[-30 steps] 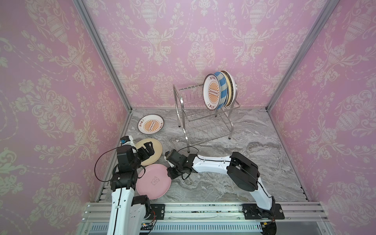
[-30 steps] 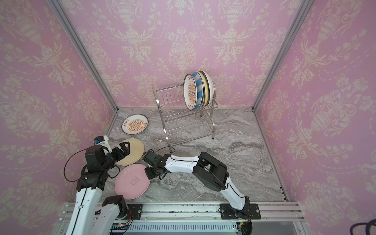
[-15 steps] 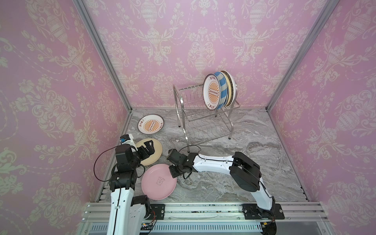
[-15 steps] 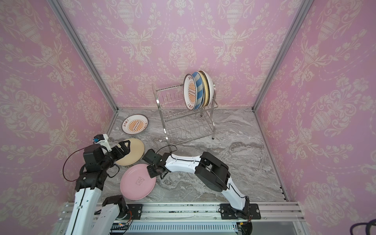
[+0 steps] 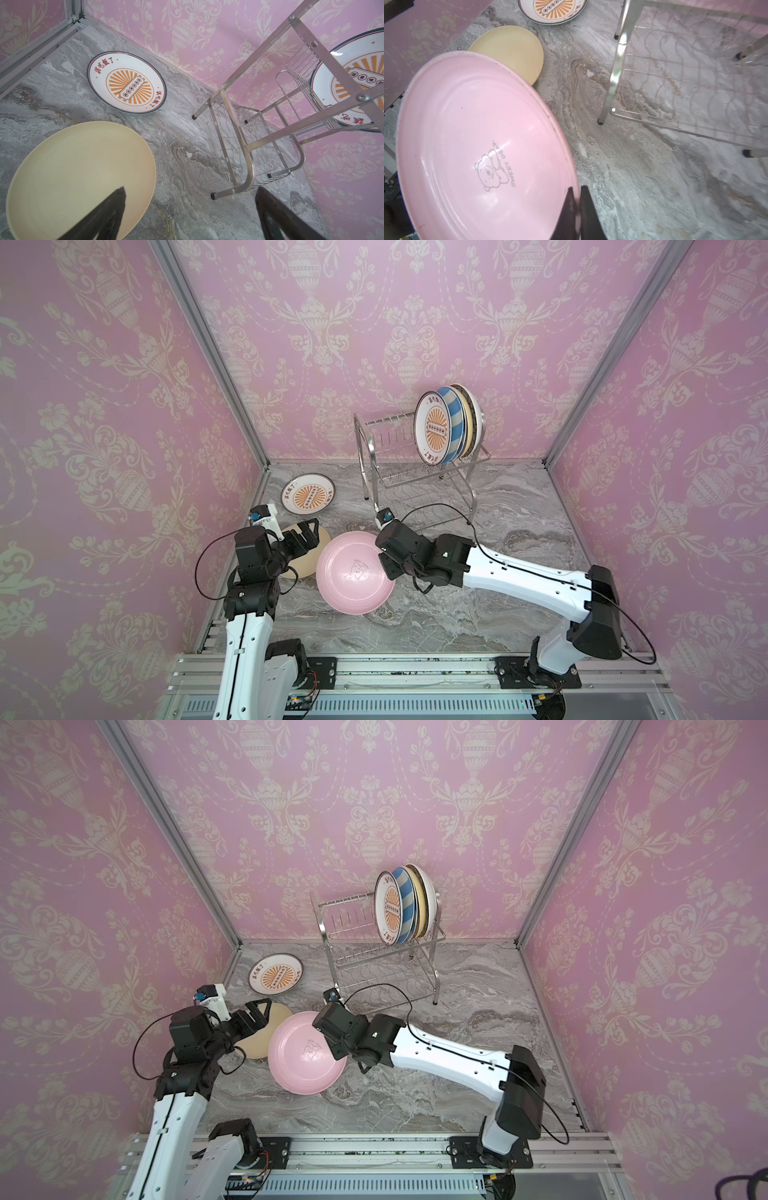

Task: Load plates into a dish rack
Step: Pick up the plate from the bottom-left of the table, then place the plate on the dish rack.

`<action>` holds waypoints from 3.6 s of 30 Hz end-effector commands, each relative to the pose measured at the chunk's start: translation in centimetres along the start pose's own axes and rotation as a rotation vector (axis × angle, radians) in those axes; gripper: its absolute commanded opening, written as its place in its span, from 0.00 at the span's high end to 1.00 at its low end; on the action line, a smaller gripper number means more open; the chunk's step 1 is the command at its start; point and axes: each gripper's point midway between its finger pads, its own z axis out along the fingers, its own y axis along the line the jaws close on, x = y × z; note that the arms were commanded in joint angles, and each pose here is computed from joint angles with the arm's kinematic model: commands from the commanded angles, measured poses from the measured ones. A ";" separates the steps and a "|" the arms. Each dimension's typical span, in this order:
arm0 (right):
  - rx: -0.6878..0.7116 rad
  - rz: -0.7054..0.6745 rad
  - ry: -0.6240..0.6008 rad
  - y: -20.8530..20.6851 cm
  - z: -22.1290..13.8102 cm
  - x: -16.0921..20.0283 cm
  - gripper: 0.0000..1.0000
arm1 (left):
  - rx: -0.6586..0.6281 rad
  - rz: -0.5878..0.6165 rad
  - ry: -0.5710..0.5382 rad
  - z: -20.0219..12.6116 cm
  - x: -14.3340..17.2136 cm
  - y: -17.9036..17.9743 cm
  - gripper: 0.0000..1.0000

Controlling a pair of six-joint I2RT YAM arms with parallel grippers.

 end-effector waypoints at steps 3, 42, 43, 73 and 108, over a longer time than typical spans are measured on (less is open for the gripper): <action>0.243 -0.092 -0.083 -8.0 -8.6 -1.4 1.00 | 0.163 0.091 -0.062 -0.1 -3.5 -5.1 0.01; 1.177 -0.109 -0.465 -21.7 -13.2 -28.2 1.00 | 0.568 0.299 0.112 6.7 0.9 -14.9 0.01; 1.170 -0.106 -0.460 -21.7 -12.9 -28.1 1.00 | 0.569 0.303 0.116 6.9 1.0 -14.9 0.01; 1.279 -0.261 -0.347 -20.3 -10.2 -29.2 1.00 | 0.605 0.291 0.139 7.0 1.8 -15.1 0.01; 1.319 -0.344 -0.211 -19.3 -7.3 -27.8 1.00 | 0.643 0.313 0.139 6.0 2.1 -16.2 0.01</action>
